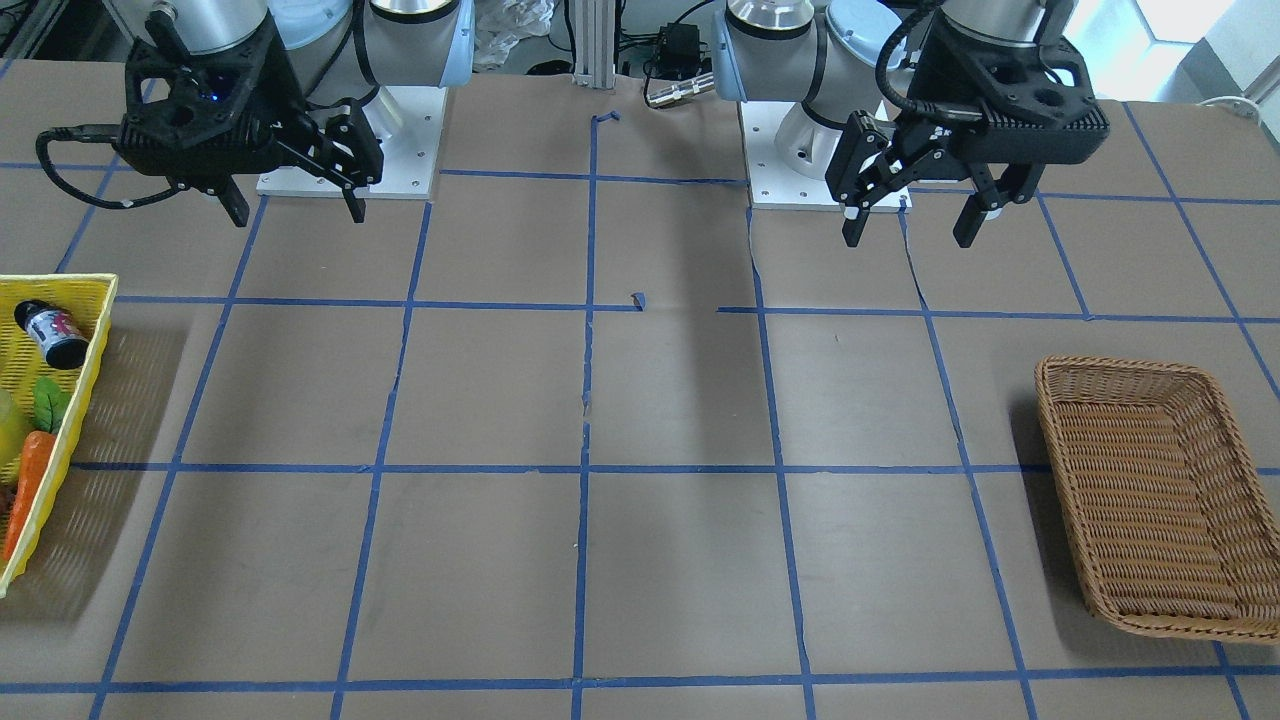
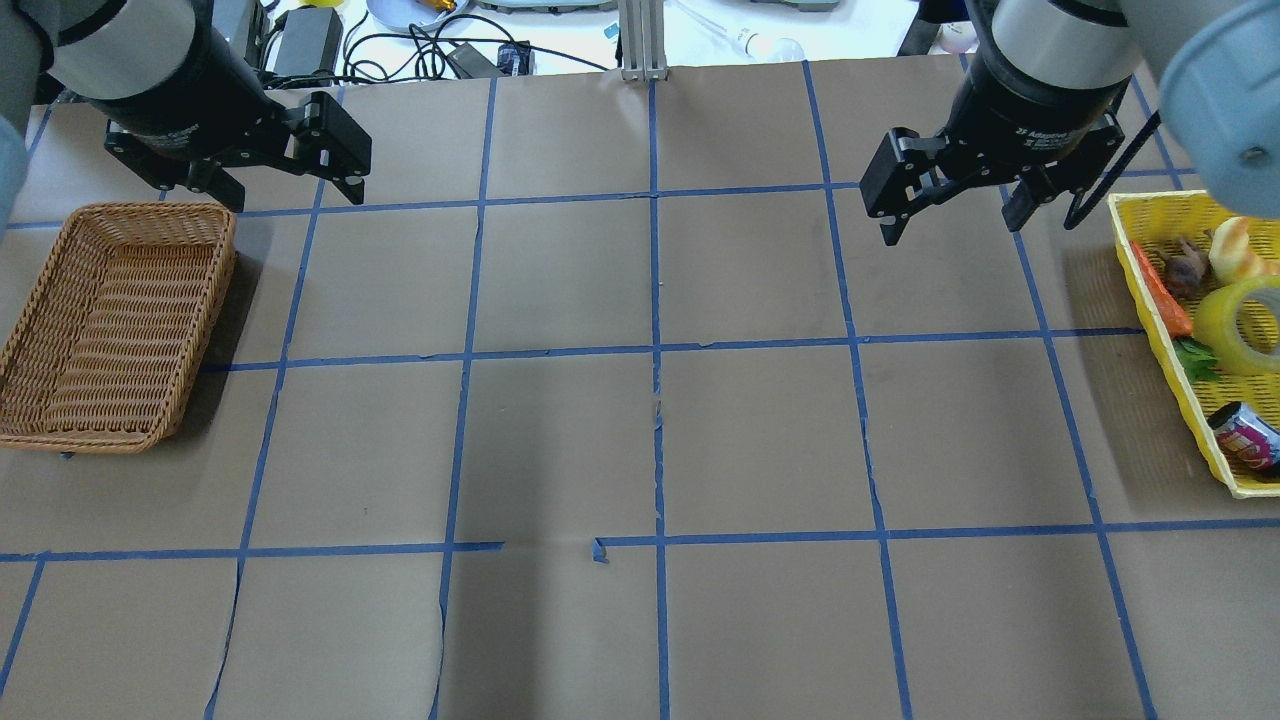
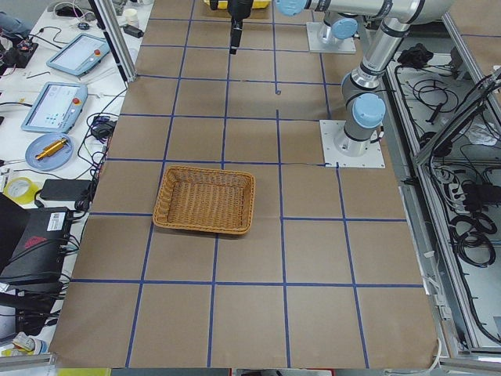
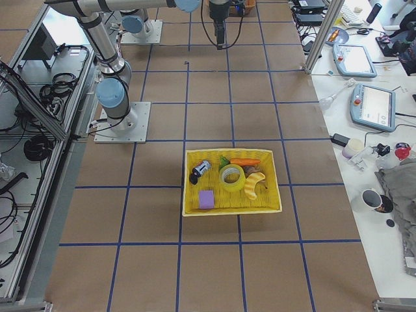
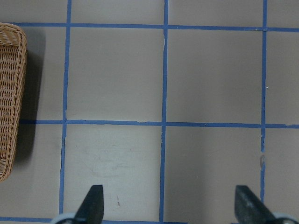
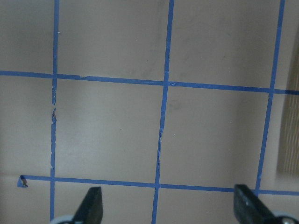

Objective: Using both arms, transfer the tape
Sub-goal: 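Move the right gripper over the yellow crate toward the yellow tape roll, then grasp the yellow tape roll with the right gripper and lift it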

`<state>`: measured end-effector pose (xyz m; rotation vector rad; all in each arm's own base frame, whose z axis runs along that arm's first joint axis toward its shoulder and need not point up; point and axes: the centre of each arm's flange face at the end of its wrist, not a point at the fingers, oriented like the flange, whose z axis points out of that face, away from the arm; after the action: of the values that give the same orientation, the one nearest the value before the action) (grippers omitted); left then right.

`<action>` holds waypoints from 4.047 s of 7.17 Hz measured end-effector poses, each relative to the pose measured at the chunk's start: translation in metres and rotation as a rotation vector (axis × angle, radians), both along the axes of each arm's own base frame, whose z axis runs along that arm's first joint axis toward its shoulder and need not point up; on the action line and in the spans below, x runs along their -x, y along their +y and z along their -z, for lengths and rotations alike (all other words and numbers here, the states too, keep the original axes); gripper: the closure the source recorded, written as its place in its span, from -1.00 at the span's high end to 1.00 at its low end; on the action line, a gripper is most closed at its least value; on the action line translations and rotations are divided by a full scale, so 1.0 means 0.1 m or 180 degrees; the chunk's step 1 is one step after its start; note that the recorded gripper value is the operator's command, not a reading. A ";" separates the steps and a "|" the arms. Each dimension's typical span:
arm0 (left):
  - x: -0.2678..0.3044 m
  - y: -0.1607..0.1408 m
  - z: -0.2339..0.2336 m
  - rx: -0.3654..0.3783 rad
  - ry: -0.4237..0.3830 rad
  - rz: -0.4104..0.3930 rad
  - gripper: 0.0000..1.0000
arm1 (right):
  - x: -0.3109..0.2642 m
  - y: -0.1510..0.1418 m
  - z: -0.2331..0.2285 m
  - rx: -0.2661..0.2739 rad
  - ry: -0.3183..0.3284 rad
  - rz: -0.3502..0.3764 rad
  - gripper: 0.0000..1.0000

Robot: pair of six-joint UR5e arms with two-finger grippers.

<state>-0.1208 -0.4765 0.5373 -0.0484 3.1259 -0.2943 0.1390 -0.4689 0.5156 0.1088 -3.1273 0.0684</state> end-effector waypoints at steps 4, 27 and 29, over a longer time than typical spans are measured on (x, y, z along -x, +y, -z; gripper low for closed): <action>0.01 0.00 0.00 -0.0001 0.0000 0.0006 1.00 | 1.24 -0.28 0.00 0.0119 0.0029 0.0555 1.00; 0.01 0.02 0.04 -0.0008 0.0009 -0.0008 1.00 | 4.01 -1.08 2.40 0.0074 0.0214 0.1878 -1.00; 0.01 0.02 0.04 -0.0010 0.0010 -0.0007 1.00 | 3.27 -1.10 1.78 0.0093 0.0440 0.1655 -1.00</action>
<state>-0.1217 -0.4746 0.5336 -0.0525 3.1293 -0.2895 -0.1879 -0.5789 0.3373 -0.6630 -2.9054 0.0944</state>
